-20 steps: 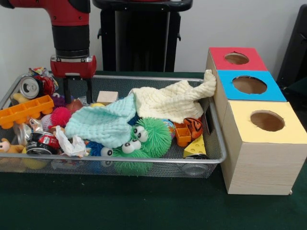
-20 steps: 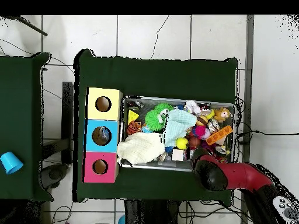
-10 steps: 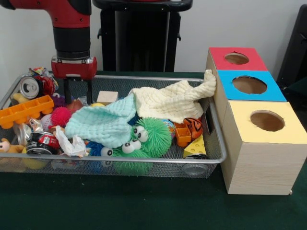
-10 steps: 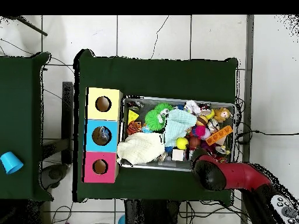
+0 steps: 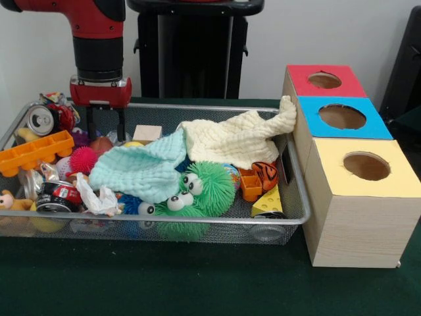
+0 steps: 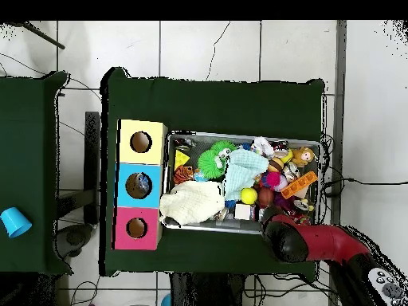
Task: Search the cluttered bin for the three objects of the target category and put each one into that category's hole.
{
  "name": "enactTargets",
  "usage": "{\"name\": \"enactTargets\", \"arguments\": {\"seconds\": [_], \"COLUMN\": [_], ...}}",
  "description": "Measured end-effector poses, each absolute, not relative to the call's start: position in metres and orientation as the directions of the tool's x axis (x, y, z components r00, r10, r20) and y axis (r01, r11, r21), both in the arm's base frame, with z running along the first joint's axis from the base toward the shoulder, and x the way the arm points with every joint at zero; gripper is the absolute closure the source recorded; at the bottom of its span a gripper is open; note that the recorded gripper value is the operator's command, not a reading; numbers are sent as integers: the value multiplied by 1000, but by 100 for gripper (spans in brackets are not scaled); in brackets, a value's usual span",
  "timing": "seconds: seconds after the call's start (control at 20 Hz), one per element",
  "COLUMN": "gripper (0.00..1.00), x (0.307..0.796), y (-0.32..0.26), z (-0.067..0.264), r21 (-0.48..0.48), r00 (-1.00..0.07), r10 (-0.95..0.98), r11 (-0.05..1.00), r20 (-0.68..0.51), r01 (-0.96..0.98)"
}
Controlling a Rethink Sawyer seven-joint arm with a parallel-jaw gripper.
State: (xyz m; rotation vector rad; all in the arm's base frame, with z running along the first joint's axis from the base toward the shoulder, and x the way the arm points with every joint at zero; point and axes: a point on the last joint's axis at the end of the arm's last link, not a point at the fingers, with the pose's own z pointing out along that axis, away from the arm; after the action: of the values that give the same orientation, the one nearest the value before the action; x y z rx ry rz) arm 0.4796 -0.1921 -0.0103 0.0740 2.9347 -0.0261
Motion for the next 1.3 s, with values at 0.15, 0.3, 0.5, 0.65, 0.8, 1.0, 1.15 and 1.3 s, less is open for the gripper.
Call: {"name": "enactTargets", "arguments": {"seconds": [0.15,0.3,0.5,0.65,0.8,1.0,1.15,1.3], "gripper": [0,0,0,0,0,0,0,0], "x": [479,479,479,479,479,478,478,478], "y": [-192,-192,-192,-192,-192,-191,-191,-190], "z": [-11,-11,-12,-12,-12,-12,-12,-12], "r21": [-12,-11,-10,-10,-10,-11,-13,-18], "r00": [-978,-978,-978,-978,-978,-978,-978,-978], "r10": [48,49,50,50,50,48,46,43], "r11": [999,999,999,999,999,999,999,999], "r20": [-204,-203,-203,-203,-202,-201,-201,-205], "r01": [52,52,53,53,53,51,50,47]}}
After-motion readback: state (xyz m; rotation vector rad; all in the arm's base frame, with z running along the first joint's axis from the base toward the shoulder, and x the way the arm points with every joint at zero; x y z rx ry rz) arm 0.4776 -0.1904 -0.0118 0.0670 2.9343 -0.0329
